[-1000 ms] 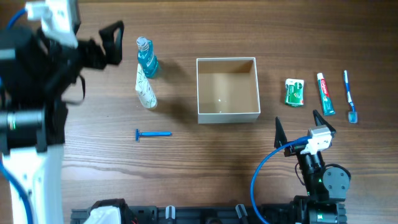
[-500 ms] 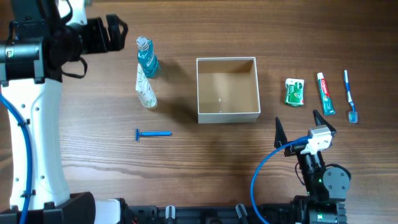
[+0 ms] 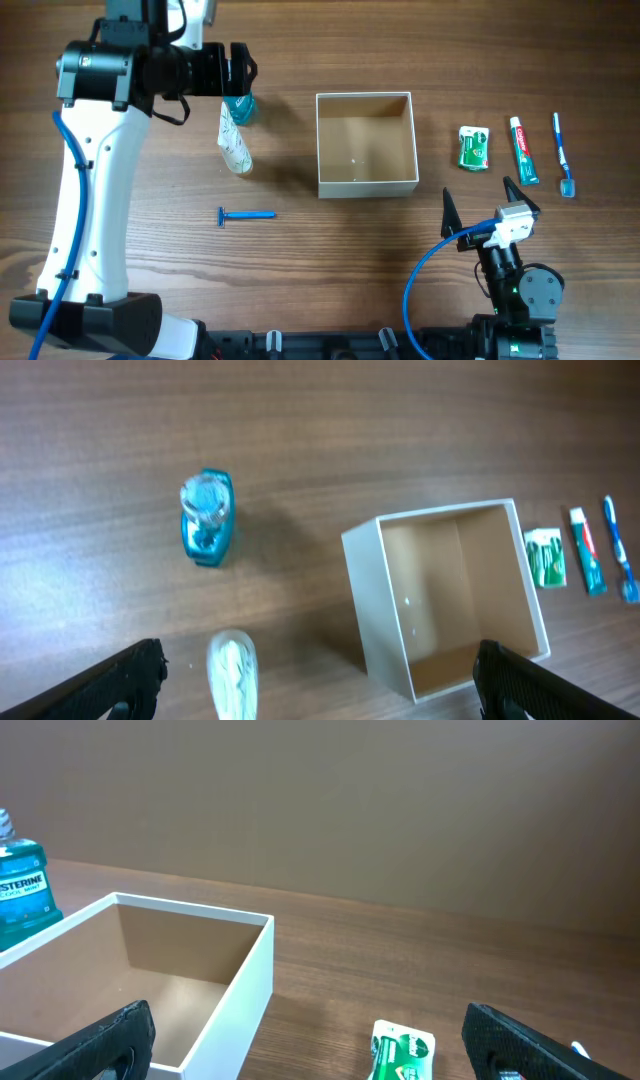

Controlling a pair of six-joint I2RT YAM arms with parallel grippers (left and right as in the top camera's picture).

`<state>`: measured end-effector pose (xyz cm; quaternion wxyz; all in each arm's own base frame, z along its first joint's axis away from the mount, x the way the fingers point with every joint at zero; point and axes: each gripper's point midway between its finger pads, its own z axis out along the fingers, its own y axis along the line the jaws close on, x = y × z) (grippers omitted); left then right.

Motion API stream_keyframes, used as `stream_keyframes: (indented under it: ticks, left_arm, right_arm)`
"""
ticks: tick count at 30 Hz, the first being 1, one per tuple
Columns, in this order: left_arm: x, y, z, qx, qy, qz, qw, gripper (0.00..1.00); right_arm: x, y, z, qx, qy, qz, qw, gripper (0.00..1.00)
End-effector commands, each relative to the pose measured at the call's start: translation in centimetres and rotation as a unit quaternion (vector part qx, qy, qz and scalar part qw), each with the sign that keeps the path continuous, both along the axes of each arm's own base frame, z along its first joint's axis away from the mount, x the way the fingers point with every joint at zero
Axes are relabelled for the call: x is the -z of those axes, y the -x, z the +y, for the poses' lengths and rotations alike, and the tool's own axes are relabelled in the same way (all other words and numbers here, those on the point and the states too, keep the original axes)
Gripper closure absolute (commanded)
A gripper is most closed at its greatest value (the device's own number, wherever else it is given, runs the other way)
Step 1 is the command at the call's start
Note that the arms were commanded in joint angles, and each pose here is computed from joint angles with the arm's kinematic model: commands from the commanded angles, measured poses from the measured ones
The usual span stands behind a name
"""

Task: Pack container
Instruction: 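Raise the left arm and move the left gripper over the white Pantene tube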

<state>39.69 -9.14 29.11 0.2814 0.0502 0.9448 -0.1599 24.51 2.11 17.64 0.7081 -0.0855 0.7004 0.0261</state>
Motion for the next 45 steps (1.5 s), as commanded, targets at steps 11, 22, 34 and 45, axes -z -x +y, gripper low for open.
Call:
stream_keyframes:
  ticks: [11,22,34,45]
  left_arm:
    - [3.3,1.2,3.8,-0.202,-0.015,0.107,0.973,0.00]
    - [6.9,1.5,3.5,-0.193,-0.030,0.177,0.965,0.00]
    - [7.6,3.2,3.1,-0.074,-0.075,0.194,0.975,0.00]
    - [11.4,2.4,2.9,-0.069,-0.085,0.244,0.964,0.00]
  right_arm:
    - [-0.1,0.0,-0.2,0.007,-0.003,-0.003,1.000,0.00]
    - [-0.1,0.0,-0.2,0.007,-0.004,-0.003,1.000,0.00]
    - [-0.1,0.0,-0.2,0.007,-0.004,-0.003,1.000,0.00]
    - [-0.1,0.0,-0.2,0.007,-0.004,-0.003,1.000,0.00]
